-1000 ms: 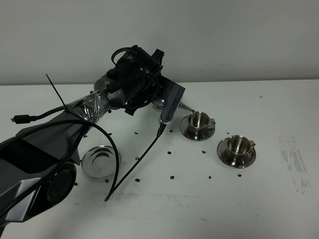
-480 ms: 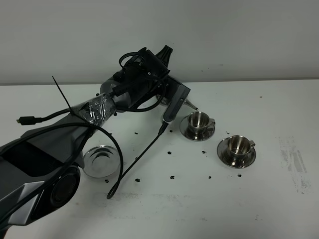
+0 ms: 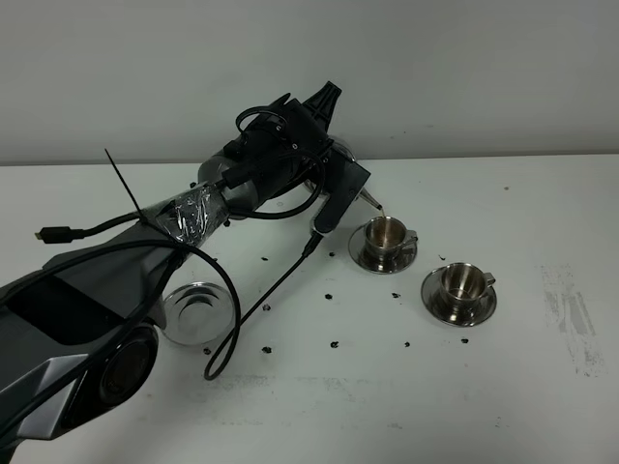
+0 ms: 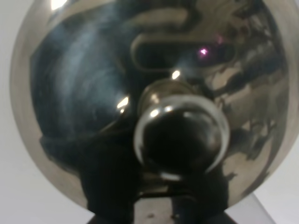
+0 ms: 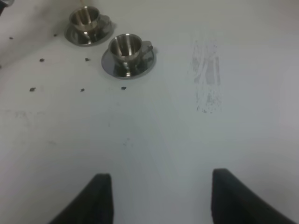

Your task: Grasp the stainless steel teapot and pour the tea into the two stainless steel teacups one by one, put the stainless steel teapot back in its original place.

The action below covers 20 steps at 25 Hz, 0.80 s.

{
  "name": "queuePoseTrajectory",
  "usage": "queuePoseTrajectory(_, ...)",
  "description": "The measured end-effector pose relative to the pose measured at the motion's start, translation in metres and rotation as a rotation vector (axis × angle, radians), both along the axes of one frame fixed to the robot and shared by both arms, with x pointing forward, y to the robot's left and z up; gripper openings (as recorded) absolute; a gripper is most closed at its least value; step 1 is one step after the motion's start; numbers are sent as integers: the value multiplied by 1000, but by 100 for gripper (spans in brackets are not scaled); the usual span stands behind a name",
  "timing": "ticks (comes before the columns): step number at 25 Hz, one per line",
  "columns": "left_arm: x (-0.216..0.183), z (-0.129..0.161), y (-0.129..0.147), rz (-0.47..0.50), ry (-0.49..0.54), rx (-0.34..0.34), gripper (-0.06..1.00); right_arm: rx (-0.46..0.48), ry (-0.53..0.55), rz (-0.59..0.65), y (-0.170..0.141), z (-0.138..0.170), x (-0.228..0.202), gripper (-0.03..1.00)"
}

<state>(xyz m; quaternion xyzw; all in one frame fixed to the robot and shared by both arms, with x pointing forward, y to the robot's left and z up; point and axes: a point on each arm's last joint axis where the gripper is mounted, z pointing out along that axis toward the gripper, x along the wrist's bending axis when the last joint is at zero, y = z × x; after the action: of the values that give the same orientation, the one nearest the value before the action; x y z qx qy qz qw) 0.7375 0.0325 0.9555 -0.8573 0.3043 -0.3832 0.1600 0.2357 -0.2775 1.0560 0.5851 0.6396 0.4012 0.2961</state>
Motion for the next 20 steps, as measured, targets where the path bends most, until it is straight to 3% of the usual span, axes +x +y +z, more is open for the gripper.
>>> queuePoseTrajectory(20,1,-2,-3,-69,-23,25,17,0,0,0,0,0,0,47)
